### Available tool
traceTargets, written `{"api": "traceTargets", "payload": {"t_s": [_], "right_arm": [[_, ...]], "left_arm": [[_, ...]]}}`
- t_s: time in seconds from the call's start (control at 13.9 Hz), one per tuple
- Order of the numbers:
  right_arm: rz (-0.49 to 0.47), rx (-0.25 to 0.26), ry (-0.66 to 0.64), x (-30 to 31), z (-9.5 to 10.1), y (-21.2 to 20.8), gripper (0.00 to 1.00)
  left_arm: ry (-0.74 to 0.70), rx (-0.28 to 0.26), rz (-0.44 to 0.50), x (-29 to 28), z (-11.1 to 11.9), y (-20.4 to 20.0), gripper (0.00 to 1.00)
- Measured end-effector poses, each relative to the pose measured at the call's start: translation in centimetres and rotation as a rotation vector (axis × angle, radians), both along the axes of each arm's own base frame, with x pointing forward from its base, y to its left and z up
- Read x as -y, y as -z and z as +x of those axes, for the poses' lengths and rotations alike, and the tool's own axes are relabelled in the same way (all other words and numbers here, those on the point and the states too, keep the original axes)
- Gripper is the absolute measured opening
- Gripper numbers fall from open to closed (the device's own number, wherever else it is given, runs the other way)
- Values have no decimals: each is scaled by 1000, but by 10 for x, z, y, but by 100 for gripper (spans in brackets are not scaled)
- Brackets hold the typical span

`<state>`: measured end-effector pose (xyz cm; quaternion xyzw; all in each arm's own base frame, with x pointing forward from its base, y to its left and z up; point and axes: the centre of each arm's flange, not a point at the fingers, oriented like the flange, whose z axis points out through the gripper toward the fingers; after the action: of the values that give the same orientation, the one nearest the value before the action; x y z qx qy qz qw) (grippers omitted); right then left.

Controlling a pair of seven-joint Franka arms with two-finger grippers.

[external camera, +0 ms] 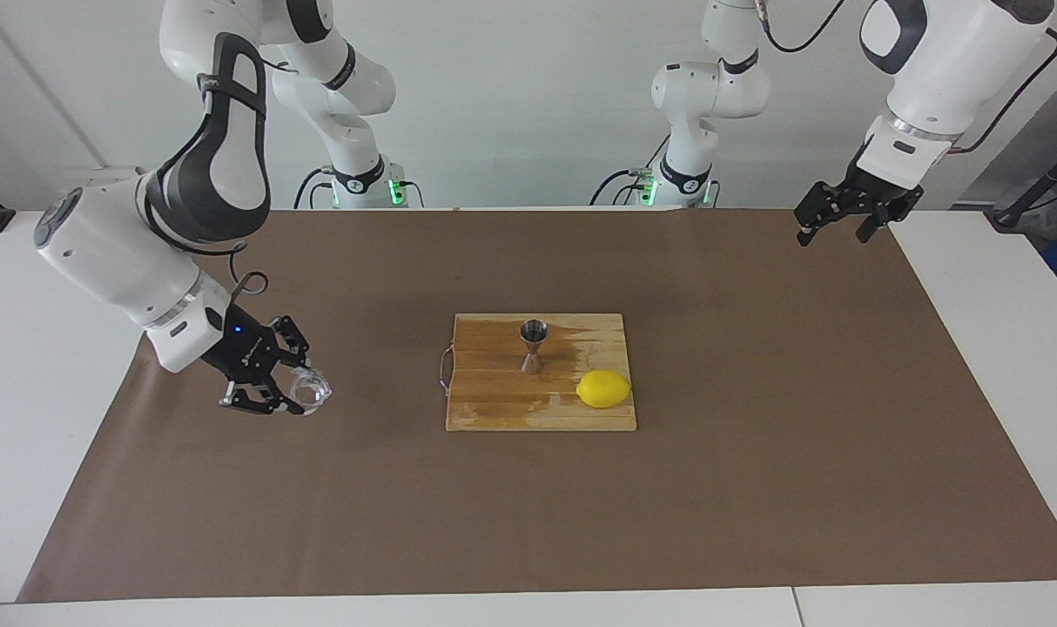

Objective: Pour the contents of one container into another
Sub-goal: 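Lower the clear glass onto the mat beside the board with the right gripper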

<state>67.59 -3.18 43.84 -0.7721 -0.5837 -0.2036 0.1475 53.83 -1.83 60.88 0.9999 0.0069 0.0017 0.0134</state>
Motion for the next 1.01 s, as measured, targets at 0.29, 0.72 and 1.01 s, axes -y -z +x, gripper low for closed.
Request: {"api": "traceTargets", "payload": {"t_s": [0.29, 0.72, 1.01], "right_arm": [[41, 13, 10, 64, -24, 54, 49], [129, 79, -40, 108, -66, 121, 49], [211, 37, -146, 91, -76, 121, 49]], "left_arm": [[0, 0, 0, 0, 0, 0, 100], [0, 0, 0, 0, 0, 0, 100], [0, 0, 0, 0, 0, 0, 100]]}}
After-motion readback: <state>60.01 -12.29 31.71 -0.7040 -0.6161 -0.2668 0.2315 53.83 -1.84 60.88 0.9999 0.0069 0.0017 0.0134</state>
